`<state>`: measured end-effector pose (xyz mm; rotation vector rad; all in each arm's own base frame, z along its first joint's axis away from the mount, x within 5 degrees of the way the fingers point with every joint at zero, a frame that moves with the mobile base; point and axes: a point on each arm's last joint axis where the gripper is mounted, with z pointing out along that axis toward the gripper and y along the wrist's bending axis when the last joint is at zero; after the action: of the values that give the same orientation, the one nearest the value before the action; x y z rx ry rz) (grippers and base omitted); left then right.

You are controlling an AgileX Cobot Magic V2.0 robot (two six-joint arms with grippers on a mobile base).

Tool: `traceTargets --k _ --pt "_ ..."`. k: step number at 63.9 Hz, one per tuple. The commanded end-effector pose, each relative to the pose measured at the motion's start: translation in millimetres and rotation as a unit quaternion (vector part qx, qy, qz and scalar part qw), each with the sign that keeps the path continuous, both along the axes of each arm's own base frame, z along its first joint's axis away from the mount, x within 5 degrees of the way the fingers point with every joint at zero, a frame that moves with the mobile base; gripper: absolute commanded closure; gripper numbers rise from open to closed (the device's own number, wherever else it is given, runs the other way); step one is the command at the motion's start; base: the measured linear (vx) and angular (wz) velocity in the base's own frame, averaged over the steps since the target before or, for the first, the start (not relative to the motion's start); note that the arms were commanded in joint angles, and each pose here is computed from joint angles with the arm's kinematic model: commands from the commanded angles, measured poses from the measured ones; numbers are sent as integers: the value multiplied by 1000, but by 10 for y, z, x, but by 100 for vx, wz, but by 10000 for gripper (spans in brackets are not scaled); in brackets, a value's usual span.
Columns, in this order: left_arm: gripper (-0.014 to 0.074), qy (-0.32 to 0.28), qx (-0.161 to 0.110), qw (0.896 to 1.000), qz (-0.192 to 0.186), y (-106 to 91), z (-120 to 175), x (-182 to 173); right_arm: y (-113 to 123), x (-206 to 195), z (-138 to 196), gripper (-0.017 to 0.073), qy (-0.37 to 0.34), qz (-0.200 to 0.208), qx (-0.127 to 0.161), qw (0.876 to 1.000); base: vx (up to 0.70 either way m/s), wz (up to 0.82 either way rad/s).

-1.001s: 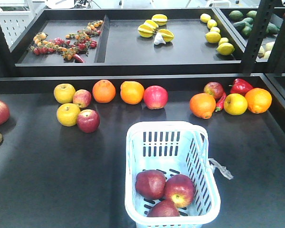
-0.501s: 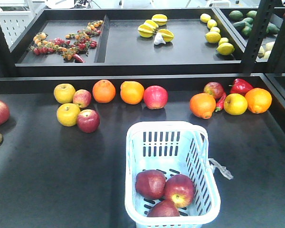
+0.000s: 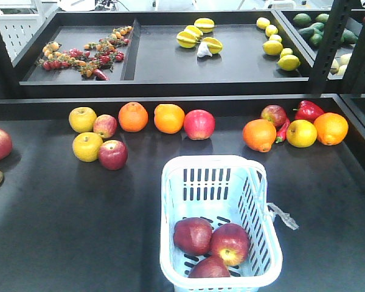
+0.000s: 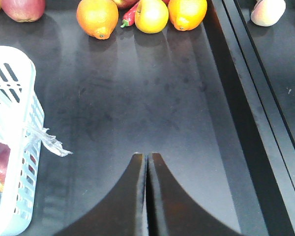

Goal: Pick three apples into basket with both arms

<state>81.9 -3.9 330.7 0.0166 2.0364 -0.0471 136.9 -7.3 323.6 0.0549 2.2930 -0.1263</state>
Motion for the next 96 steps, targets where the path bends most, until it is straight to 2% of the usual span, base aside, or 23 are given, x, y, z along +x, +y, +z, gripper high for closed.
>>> traceTargets --k 1,15,27,36,44,49,54,59,74,96 --pt "601 -36 -7 999 -4 -10 116 21 -13 26 116 568 -40 4 -12 999 0 0" --pt "601 -54 0 998 -7 -9 140 31 -13 26 116 568 -40 4 -12 999 0 0" --pt "601 -116 -10 993 -26 -28 -7 -9 -13 26 116 568 -40 4 -12 999 0 0" --pt "601 -148 -17 989 -20 -7 -287 -75 -13 26 116 568 -40 4 -12 999 0 0" --pt "601 -162 -36 986 10 35 -518 -157 -13 26 116 568 -40 4 -12 999 0 0" --pt "601 -168 -36 985 25 54 -674 -188 -13 26 116 568 -40 4 -12 999 0 0" --pt "601 -185 -24 982 30 62 -811 -221 -13 26 116 568 -40 4 -12 999 0 0" --pt "601 -209 -18 977 32 59 -916 -253 -13 26 116 568 -40 4 -12 999 0 0" --pt "600 -277 -42 959 38 50 -1226 -274 -14 24 114 568 -38 4 -12 999 0 0" --pt "600 -272 -43 961 38 48 -1302 -260 -14 24 114 568 -38 4 -12 999 0 0"
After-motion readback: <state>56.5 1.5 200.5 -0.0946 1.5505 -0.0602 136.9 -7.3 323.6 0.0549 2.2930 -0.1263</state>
